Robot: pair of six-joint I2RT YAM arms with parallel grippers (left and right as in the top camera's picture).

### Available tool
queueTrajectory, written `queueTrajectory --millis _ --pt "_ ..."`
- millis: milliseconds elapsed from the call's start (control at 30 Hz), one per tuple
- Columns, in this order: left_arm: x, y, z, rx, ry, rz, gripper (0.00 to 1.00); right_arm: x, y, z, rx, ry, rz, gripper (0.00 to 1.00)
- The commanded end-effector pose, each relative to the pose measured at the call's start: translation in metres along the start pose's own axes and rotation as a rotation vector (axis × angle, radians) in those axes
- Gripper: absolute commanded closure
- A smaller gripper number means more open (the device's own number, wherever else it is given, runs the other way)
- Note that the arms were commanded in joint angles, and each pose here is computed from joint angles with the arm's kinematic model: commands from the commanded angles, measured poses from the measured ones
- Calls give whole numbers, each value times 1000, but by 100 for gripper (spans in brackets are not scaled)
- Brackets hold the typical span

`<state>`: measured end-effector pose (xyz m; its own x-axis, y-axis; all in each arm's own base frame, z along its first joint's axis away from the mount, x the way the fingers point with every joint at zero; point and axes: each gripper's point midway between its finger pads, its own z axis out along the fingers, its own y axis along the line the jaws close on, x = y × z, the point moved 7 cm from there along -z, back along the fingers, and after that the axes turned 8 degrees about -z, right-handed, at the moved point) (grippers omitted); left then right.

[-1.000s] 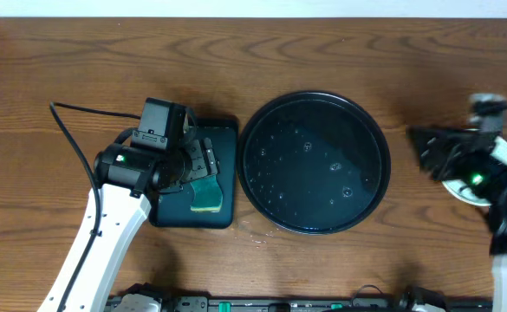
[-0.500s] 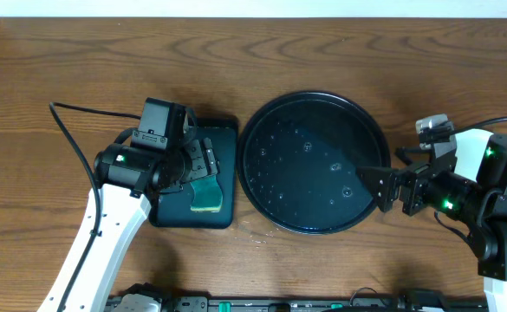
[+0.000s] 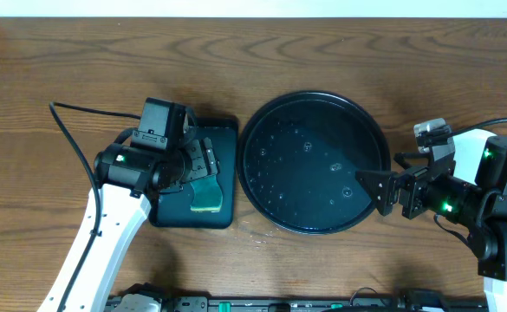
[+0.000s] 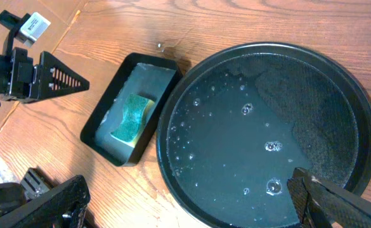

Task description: Clean dirty plates on tray and stack at the side

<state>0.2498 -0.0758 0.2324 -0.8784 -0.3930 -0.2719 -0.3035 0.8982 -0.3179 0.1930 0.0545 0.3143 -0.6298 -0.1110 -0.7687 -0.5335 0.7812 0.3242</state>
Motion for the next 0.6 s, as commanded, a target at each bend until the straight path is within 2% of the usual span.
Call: queueTrajectory --millis 0,167,367,567 --pt "-5 -2 -5 9 -18 -6 17 -1 3 -1 -10 -3 -22 1" --pt "-5 -2 -5 9 -18 -6 17 -1 -1 0 24 3 -30 1" --pt "-5 -2 -5 9 -18 -6 17 -3 4 2 9 -7 -206 1" --pt "-5 -2 -5 9 -18 -6 17 -7 15 -3 90 -92 -365 1"
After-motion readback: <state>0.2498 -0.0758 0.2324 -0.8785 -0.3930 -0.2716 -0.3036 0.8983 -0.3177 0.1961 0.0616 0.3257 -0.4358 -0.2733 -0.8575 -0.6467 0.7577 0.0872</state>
